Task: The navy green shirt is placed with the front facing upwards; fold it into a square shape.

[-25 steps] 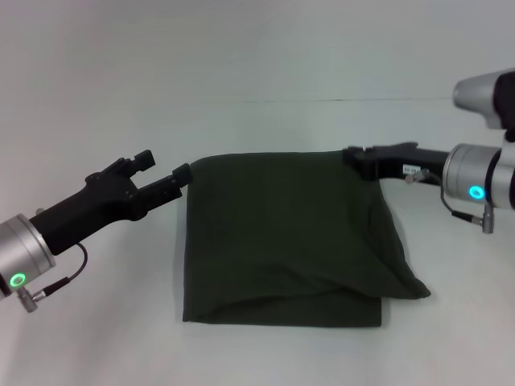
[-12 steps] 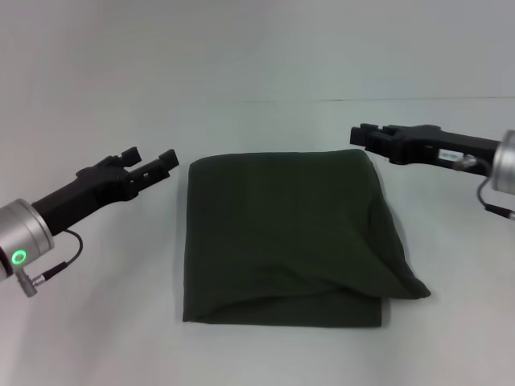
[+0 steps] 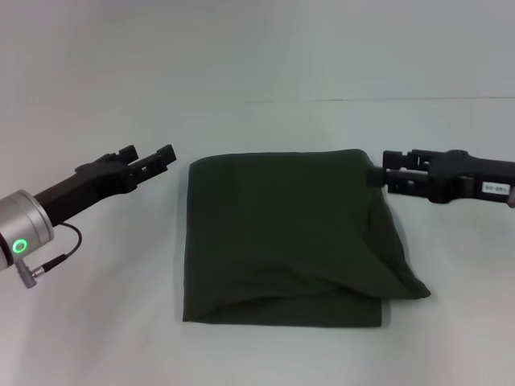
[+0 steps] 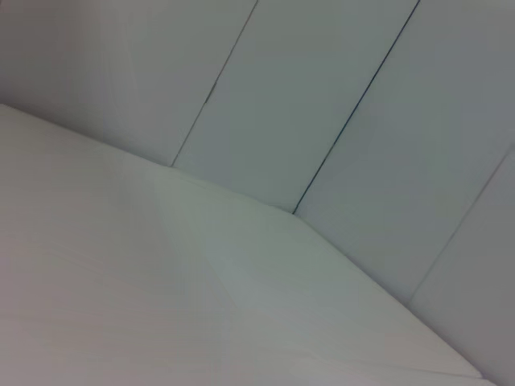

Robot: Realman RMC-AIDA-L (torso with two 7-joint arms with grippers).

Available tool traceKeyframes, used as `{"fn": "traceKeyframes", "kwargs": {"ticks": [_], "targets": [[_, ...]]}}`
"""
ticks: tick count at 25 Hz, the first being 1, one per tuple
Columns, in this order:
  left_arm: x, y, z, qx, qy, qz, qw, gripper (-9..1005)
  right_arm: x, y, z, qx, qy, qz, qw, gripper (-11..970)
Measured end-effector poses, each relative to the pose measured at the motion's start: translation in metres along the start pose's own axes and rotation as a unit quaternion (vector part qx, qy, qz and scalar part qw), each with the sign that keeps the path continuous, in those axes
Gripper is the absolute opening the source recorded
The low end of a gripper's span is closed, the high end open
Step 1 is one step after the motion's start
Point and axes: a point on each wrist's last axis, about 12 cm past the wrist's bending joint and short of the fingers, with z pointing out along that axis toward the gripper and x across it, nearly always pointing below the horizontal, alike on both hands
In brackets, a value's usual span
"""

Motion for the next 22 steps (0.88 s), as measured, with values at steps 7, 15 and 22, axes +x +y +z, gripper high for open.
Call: {"fn": "traceKeyframes", "kwargs": {"ticks": [7,15,22], "targets": [[-0.001,0.007,0.009,-0.044,0.013,0.002,0.999,939,-0.003,0.0,-0.008,-0.005,0.004,-0.002,1.0,688],[0.0,0.009,0.029,-0.083,0.061,0.011,0.995,937,-0.01,-0.003,-0.01,0.0,0.006,0.016,1.0,927],[-0.001,0.0,0.041,-0.064,0.091,0.042,0.993,936,-0.008,-0.003,-0.009,0.003,0.004,0.021,1.0,925]]}}
